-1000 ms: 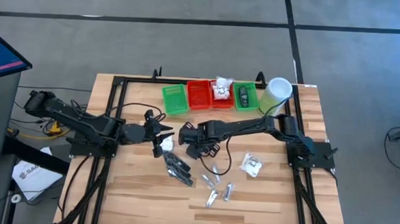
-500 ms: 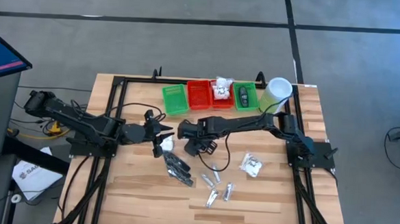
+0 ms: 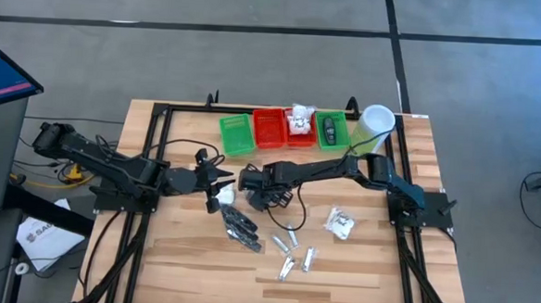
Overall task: Pick & Place Travel size toiletries
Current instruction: Put the gray deodorant into the right green bin
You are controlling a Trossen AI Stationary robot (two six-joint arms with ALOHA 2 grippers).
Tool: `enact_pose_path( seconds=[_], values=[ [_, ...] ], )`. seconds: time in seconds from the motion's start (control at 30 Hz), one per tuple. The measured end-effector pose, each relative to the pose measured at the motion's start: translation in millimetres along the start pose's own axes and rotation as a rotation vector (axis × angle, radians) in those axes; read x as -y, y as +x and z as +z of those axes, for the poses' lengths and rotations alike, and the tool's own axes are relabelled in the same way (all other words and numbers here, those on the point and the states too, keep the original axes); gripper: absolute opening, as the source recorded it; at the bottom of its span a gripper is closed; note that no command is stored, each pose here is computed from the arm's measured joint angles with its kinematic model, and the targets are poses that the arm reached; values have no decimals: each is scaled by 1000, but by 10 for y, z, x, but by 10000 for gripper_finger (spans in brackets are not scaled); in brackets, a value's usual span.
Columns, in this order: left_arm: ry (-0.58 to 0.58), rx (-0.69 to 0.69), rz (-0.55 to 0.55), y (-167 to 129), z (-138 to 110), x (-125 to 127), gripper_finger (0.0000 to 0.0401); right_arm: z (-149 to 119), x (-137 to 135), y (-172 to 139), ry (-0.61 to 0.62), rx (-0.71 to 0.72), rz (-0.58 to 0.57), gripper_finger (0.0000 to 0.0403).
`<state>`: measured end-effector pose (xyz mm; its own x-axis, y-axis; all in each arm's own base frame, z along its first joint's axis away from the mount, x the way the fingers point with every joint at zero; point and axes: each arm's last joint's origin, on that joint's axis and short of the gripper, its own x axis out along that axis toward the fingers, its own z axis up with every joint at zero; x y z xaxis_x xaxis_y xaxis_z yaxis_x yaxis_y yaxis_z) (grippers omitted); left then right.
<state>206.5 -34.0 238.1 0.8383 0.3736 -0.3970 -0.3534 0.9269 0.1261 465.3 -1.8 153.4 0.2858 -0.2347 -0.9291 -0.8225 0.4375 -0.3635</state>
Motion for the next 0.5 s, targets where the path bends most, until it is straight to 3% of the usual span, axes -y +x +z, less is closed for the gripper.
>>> enact_pose_path(
  seconds=[0.2,0.5],
  values=[
    [0,-1,0,0,-1,0,80,-64,13,20,121,59,58,244],
    [0,-1,0,0,-1,0,80,-164,34,223,184,57,103,226]
  ],
)
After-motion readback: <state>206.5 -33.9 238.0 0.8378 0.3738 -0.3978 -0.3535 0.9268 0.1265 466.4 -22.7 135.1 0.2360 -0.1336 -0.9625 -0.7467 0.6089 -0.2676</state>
